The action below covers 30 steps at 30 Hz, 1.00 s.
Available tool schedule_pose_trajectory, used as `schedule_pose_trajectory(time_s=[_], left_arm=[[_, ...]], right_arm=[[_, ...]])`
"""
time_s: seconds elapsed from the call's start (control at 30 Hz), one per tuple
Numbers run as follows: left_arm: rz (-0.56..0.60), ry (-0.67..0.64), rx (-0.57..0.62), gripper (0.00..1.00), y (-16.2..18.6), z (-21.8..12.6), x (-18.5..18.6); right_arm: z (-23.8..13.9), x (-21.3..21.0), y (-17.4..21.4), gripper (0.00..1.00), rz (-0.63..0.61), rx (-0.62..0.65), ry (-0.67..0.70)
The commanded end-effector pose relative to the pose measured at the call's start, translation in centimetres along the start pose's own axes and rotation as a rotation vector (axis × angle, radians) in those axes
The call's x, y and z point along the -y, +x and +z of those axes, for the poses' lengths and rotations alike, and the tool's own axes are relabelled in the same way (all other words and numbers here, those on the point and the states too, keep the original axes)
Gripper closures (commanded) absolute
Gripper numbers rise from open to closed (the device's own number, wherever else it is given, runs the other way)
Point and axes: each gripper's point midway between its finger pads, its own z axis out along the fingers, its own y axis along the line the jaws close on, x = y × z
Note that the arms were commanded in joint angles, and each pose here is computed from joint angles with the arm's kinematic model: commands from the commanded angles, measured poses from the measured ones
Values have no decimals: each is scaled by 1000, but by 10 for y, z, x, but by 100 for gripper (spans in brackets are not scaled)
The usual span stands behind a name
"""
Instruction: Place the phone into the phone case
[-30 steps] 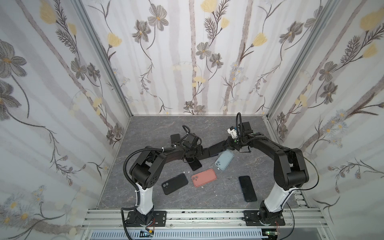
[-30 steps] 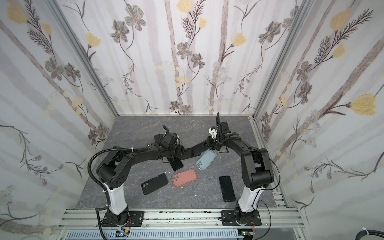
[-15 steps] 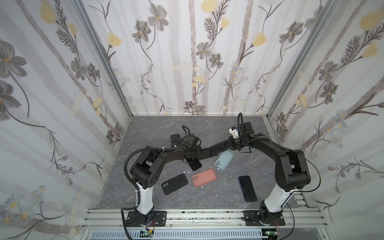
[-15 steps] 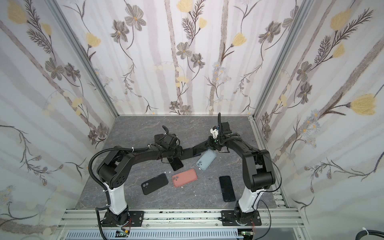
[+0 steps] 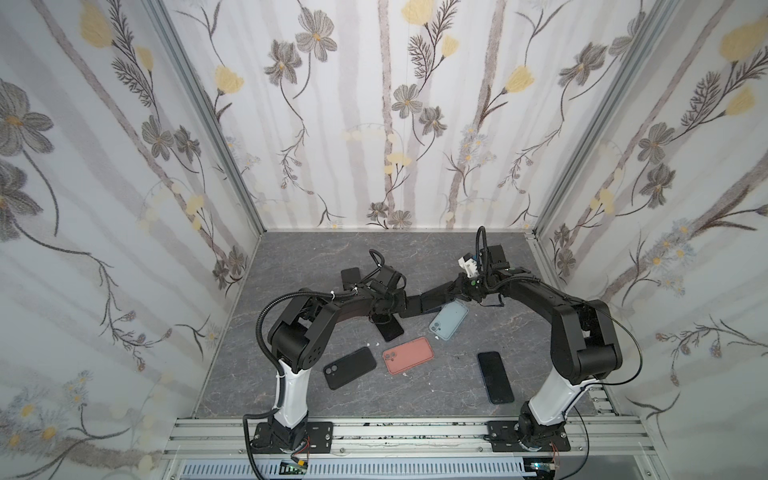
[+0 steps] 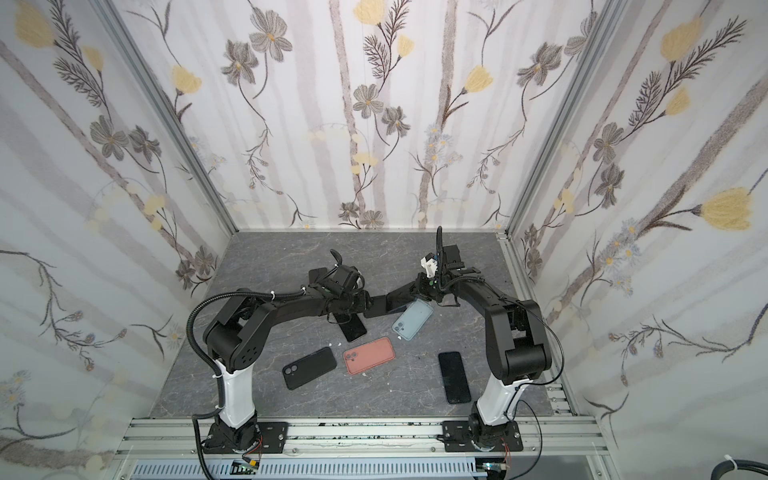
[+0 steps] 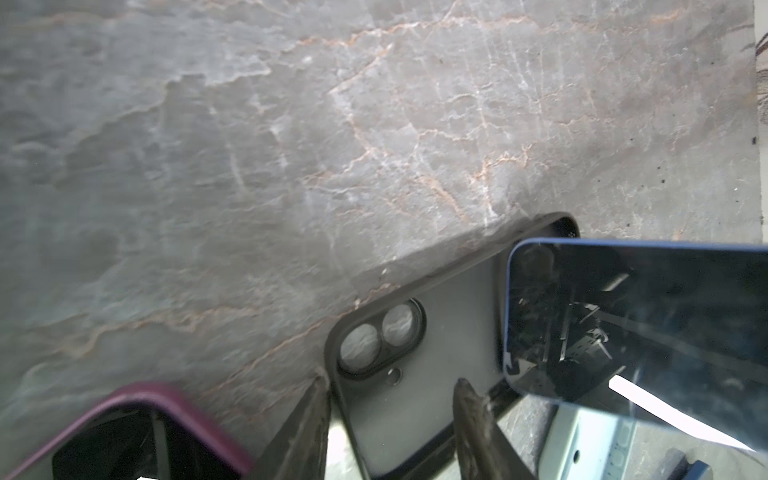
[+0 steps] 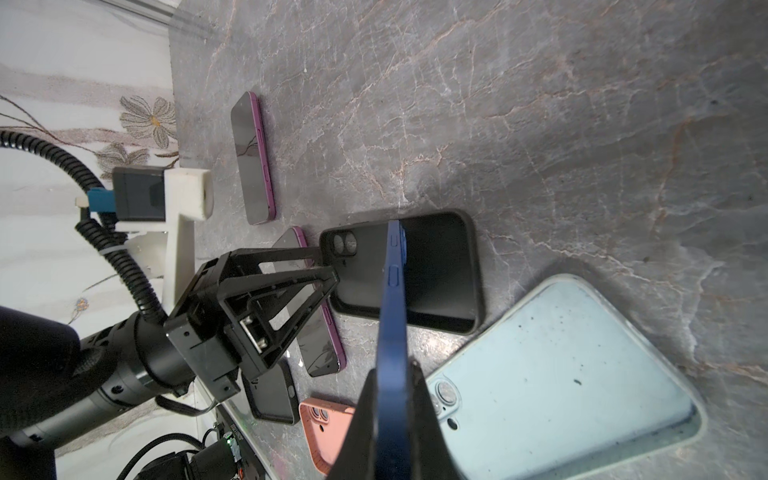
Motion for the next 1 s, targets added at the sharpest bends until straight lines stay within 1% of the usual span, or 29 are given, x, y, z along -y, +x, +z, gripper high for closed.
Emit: schedule_pose_trajectory(time_s=[0.0, 0.27, 0.47, 0.7, 0.97], left_arm=[[-10, 36, 0, 53, -7, 4, 10], [-25, 68, 12, 53, -15, 7, 18], [-39, 84, 5, 53, -10, 4, 18], [-63, 120, -21, 53, -2, 6, 19], [-48, 105, -20, 53, 0, 5, 15]], right_arm=[[-1, -17, -3, 100, -28, 6, -86], [6, -24, 0, 100, -6, -10, -173], [15, -21, 4, 100, 12, -30, -211], [31, -11, 11, 100, 42, -63, -225], [47, 5, 22, 100, 75, -97, -227]])
